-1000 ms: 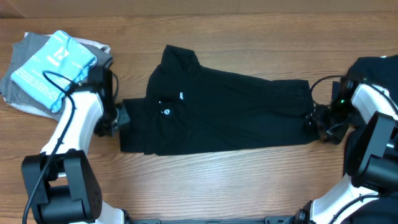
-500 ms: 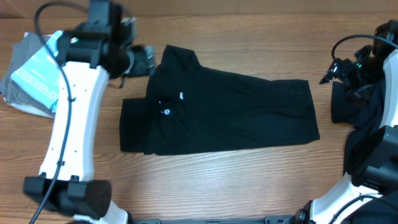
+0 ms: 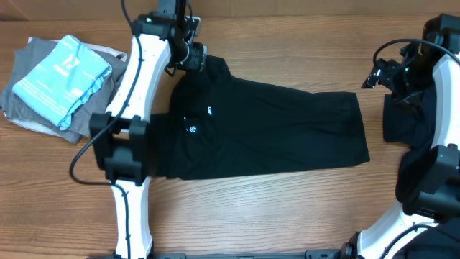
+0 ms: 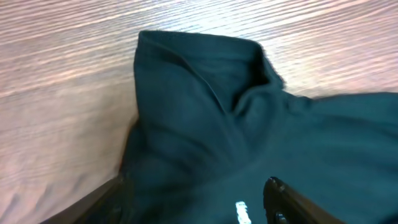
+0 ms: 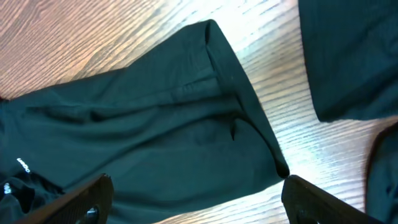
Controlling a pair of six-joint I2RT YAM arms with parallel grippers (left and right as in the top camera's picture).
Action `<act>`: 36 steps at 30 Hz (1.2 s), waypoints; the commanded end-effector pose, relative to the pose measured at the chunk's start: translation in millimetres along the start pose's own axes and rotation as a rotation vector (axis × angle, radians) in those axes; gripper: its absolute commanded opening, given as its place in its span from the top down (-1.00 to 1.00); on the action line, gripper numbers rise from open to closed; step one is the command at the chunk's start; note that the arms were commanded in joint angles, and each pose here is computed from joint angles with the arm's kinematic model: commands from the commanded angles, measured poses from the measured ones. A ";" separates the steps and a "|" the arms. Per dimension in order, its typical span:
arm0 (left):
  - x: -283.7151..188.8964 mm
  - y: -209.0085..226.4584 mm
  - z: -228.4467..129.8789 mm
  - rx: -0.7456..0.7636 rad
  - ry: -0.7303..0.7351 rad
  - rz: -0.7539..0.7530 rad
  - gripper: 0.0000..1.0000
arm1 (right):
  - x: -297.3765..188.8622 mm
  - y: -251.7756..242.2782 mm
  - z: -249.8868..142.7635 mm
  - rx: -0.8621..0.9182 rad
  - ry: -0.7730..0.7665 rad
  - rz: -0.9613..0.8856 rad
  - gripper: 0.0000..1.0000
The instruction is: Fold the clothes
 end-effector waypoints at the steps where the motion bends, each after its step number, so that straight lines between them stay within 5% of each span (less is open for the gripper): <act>1: 1.6 9.3 12.1 0.115 -0.044 0.058 -0.25 | -5.6 0.1 5.8 -0.018 -0.043 -0.021 -0.88; 6: 13.9 22.2 29.1 0.155 -0.115 0.136 0.01 | -5.6 0.0 5.6 -0.018 -0.041 -0.021 -0.89; 15: 54.6 42.5 15.4 0.157 -0.070 0.136 -0.32 | -5.6 -3.5 6.2 -0.016 -0.048 -0.047 -0.90; 36: 111.8 50.4 5.0 0.152 -0.090 0.025 -0.39 | -5.6 -3.1 6.9 -0.017 -0.051 -0.045 -0.91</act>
Point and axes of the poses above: each gripper's point midway between its finger pads, its own x axis out along the fingers, its own y axis along the line the jaws close on, z = x × y, the point moved 4 cm from there along -x, back along the fingers, and after that the axes turned 12 degrees about x, right-handed, at the moved point
